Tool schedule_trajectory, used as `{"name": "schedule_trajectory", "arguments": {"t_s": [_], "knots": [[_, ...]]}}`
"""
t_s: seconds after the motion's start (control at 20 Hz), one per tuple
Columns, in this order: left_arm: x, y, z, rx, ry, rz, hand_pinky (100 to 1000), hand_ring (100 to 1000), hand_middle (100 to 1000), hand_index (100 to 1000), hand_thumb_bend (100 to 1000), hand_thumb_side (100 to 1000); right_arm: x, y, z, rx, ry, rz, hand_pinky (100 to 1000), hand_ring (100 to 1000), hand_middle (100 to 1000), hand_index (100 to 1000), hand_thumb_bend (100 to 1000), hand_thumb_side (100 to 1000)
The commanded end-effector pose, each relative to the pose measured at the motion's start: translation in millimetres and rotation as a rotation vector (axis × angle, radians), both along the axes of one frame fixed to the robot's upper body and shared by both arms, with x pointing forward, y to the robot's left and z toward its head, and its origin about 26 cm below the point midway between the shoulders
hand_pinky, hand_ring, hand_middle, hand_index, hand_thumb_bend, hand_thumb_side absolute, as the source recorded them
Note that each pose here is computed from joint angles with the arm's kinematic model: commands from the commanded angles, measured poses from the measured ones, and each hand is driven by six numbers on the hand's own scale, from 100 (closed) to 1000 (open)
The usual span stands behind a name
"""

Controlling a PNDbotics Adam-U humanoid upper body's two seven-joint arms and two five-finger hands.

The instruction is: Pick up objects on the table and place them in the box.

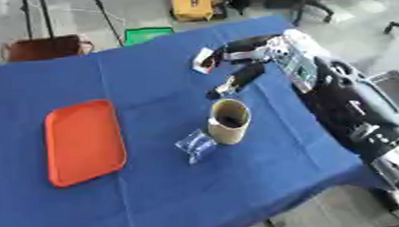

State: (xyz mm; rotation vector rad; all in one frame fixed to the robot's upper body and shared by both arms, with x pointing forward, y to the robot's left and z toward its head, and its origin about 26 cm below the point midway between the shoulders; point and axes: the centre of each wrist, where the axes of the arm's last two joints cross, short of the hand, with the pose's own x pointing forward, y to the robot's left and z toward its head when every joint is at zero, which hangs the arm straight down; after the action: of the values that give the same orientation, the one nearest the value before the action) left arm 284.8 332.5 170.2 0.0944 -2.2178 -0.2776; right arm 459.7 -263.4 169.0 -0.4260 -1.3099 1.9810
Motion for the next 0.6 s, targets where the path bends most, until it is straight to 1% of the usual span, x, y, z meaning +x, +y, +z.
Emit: {"name": "schedule_trajectory", "arguments": {"t_s": [0.05, 0.2, 0.25, 0.4, 0.6], "knots": [[-0.8, 3, 6.6, 0.033, -0.008, -0.009, 751, 756, 764, 887, 385, 1000, -1.8, -4, 10.2, -0.063, -0.013, 0.093, 901, 899, 903, 994, 515, 831], [-0.8, 3, 6.0, 0.034, -0.005, -0.011, 751, 757, 764, 888, 383, 1000, -3.8, -2, 4.6, -0.045, -0.039, 0.095, 898, 894, 901, 992, 497, 823], [-0.8, 3, 5.7, 0.034, -0.004, -0.012, 751, 757, 764, 888, 381, 1000, -4.5, -2, 2.4, -0.041, -0.049, 0.099, 896, 892, 897, 991, 476, 822], [-0.7, 3, 5.1, 0.035, -0.002, -0.013, 751, 757, 764, 888, 381, 1000, -5.9, -1, -4.2, -0.039, -0.076, 0.105, 896, 896, 899, 992, 472, 822], [-0.6, 2, 4.2, 0.034, 0.001, -0.015, 751, 757, 764, 889, 379, 1000, -8.4, -5, -18.0, -0.073, -0.098, 0.100, 896, 906, 904, 995, 468, 827]]}}
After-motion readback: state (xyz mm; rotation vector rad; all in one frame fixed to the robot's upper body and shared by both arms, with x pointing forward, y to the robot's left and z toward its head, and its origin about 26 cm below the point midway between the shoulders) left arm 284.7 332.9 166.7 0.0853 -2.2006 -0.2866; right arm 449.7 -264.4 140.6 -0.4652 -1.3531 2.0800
